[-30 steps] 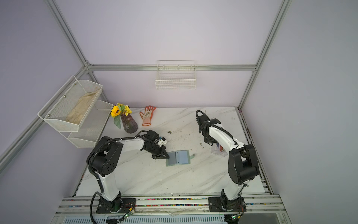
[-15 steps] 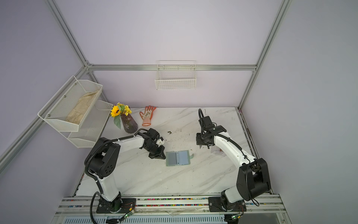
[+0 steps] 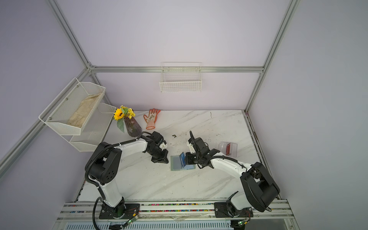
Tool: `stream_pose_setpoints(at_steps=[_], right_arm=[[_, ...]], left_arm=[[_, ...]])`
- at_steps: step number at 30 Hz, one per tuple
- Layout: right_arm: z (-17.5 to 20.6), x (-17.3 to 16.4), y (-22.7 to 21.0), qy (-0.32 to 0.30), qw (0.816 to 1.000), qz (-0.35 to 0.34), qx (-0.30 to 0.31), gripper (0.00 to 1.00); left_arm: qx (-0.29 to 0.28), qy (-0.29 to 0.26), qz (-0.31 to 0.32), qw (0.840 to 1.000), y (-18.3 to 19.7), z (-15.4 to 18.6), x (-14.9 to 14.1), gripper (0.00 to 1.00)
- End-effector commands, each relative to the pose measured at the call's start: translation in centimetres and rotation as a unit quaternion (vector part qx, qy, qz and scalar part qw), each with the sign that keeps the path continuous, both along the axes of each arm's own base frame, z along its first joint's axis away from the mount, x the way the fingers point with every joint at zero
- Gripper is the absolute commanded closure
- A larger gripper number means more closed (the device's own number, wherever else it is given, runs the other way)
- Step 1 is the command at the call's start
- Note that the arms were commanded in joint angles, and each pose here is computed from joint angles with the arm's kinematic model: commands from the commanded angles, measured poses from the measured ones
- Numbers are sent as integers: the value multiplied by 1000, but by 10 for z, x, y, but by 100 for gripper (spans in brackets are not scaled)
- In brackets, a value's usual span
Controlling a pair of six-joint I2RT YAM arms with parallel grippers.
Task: Insert credit cards into a card holder
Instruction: Insert the credit card into the card holder.
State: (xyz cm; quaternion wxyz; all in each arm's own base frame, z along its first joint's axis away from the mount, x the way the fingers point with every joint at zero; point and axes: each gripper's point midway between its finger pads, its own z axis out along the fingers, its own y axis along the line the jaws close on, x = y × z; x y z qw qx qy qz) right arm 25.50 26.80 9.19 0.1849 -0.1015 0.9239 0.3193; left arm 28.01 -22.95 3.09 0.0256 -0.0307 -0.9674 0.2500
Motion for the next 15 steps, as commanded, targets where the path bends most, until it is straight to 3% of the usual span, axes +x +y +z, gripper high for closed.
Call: stream_pose_setpoints(at_steps=[1,15], right_arm=[[8,6,13,-12,999,-10,44,100],[-7,-4,-2,5,998,-47,46,100]], left_arm=[[-26,-42,0,999,-14,33,15,100],[-41,-66,-16,997,-37,40,19,100]])
